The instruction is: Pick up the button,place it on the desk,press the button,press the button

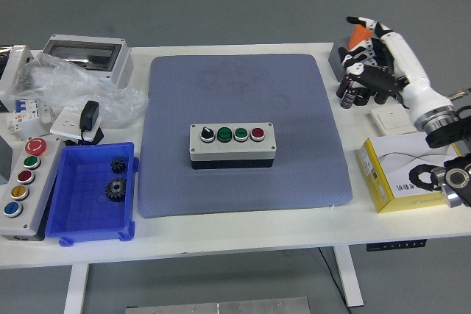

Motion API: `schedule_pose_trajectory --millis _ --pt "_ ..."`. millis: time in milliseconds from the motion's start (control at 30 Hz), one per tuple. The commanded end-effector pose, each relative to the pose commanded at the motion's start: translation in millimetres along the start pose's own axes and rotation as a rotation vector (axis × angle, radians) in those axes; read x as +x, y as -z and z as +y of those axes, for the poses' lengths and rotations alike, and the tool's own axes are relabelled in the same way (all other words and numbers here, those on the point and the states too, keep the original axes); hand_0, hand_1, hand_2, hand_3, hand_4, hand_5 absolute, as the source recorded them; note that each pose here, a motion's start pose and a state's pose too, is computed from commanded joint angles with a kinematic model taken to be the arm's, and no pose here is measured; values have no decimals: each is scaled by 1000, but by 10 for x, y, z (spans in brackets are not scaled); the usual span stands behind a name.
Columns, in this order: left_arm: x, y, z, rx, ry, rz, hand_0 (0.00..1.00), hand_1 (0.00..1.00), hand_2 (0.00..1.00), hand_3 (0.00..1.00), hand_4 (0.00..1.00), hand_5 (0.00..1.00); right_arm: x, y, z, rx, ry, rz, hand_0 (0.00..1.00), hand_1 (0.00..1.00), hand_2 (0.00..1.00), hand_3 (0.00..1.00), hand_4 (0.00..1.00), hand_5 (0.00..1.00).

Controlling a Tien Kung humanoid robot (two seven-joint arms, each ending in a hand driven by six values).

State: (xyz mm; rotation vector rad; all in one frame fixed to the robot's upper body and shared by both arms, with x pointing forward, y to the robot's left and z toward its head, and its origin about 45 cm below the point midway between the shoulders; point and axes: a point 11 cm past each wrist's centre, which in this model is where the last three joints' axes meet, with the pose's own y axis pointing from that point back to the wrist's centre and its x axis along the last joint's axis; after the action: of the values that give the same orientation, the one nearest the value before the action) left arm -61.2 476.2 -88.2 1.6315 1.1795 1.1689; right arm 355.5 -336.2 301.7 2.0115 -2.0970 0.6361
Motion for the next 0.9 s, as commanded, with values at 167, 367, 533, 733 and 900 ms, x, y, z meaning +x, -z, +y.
schedule_pose_trajectory --millis 167,367,533,733,900 --pt "-9 35 -7 8 -1 8 654 690 635 640 750 387 601 -153 72 32 -223 -104 552 594 646 691 719 375" --pt "0 95 -13 23 -4 17 655 691 640 643 751 388 1047 4 109 155 -373 -188 646 663 716 691 860 562" --pt "15 80 -8 20 -5 17 659 692 649 646 749 393 1125 42 131 176 -395 -182 705 689 737 709 889 608" --pt "-12 100 -14 27 4 14 661 695 659 649 747 396 1172 34 199 176 -387 -162 711 694 742 713 901 625" --pt "35 74 -1 25 -2 15 664 700 675 652 747 399 1198 -37 261 161 -389 -167 720 700 748 712 902 628"
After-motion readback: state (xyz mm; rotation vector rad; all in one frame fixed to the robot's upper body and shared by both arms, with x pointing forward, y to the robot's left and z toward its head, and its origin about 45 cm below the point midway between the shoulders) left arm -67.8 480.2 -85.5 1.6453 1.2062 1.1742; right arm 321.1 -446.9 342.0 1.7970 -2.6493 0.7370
